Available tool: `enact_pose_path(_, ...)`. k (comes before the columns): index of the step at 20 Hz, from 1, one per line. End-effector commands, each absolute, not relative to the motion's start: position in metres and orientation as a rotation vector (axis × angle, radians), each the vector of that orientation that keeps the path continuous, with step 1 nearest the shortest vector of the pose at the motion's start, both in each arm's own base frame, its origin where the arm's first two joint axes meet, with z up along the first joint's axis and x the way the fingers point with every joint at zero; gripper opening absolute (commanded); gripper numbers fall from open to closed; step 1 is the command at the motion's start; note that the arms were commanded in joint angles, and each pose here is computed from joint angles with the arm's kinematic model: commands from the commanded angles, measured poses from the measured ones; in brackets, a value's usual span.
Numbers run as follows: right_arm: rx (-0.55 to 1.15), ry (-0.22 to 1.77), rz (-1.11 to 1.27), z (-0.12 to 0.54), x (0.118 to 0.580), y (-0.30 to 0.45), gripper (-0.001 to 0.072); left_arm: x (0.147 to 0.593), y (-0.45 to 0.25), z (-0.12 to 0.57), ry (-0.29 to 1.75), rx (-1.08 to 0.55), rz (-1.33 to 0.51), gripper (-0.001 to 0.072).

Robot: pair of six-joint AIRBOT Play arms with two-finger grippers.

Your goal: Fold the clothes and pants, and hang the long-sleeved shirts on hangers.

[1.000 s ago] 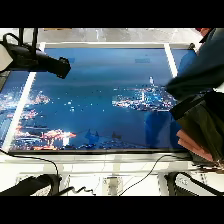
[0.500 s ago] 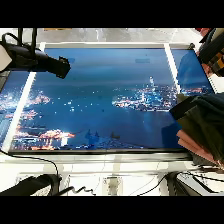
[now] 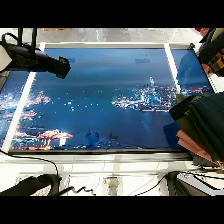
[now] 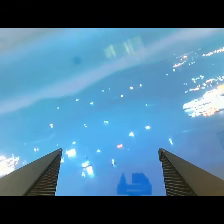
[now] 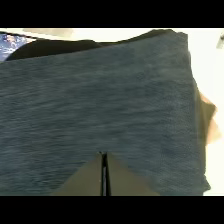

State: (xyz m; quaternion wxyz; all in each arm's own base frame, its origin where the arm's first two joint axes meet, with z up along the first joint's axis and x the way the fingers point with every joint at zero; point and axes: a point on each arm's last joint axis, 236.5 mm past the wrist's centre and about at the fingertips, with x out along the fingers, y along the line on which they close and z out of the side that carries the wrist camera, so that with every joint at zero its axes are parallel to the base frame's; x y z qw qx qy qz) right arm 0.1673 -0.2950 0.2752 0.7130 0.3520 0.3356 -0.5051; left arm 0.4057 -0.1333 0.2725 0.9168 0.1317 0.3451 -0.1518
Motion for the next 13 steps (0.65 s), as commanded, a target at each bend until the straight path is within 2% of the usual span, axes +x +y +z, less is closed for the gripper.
enact_pose_path(1, 0.656, 0.672, -0.953, 0.291, 0.233, -0.284, 0.0033, 0.406, -0.133, 0.273, 0.708, 0.271, -0.312, 0.0698)
enact_pose_path(3, 0.534, 0.603, -0.782, 0.311, 0.294, -0.255, 0.0032, 0.406, -0.133, 0.273, 0.709, 0.271, -0.312, 0.0697)
enact_pose_path(7, 0.254, 0.589, -0.369, 0.325, 0.402, -0.132, 0.0032, 0.406, -0.133, 0.273, 0.708, 0.271, -0.313, 0.0697)
enact_pose_path(10, -0.083, 0.683, -0.071, 0.301, 0.437, -0.037, 0.0032, 0.406, -0.133, 0.273, 0.709, 0.271, -0.312, 0.0698)
enact_pose_path(13, -0.181, 0.726, 0.07, 0.278, 0.453, 0.018, 0.0032, 0.406, -0.133, 0.273, 0.709, 0.271, -0.312, 0.0698)
